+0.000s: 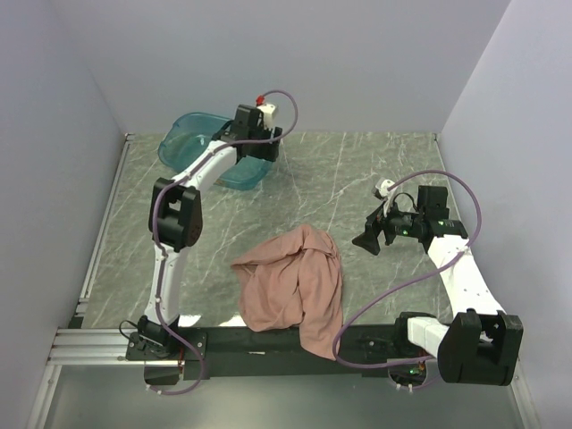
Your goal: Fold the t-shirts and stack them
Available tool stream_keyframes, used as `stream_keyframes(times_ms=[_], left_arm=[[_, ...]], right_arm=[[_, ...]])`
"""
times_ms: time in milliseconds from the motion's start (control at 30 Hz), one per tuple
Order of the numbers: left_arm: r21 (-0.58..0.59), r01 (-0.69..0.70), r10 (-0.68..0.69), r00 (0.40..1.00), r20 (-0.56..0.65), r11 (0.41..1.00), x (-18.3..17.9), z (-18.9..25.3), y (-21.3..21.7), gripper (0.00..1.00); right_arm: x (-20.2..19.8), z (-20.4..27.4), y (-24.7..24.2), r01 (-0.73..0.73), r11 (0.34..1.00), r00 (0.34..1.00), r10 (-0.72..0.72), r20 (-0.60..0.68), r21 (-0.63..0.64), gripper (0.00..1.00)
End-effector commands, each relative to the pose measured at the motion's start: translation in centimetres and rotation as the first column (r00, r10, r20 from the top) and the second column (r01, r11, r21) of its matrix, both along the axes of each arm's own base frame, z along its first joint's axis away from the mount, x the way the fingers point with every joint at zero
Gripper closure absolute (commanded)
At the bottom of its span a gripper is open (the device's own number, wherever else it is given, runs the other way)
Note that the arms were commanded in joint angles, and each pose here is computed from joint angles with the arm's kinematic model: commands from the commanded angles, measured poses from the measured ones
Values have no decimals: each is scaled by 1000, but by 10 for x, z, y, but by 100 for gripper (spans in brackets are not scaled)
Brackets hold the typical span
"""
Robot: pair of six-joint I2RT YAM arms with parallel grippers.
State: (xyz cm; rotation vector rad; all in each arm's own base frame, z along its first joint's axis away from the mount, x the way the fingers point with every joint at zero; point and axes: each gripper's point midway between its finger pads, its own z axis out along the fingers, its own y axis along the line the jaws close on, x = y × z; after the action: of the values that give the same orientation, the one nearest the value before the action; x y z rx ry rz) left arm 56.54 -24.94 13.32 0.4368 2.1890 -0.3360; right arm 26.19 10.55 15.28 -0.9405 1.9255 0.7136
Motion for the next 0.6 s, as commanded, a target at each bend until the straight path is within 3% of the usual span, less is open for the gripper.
stream_keyframes(times_ms=[0, 233, 333, 367, 467, 567], left_arm=[[28, 25, -26, 999, 18, 999, 7, -10, -11, 26], [95, -5, 3, 1000, 20, 995, 12, -31, -10, 36], [157, 50, -55, 998, 25, 986, 8, -39, -12, 47], [172, 68, -73, 997, 24, 983, 4, -40, -12, 56], [252, 68, -83, 995, 47, 965, -4, -37, -4, 71], [293, 76, -94, 994, 49, 953, -21, -34, 8, 78]], right_arm=[[3, 9, 3, -19, 1000, 999, 19, 30, 3, 1], [3, 10, 3, -21, 1000, 999, 21, 34, 2, 1], [2, 10, 3, -21, 1000, 999, 21, 37, 0, 1], [2, 11, 3, -21, 1000, 999, 21, 40, 0, 1], [2, 12, 3, -22, 1000, 999, 22, 44, -1, 1], [2, 12, 3, -26, 1000, 999, 26, 45, 0, 1]])
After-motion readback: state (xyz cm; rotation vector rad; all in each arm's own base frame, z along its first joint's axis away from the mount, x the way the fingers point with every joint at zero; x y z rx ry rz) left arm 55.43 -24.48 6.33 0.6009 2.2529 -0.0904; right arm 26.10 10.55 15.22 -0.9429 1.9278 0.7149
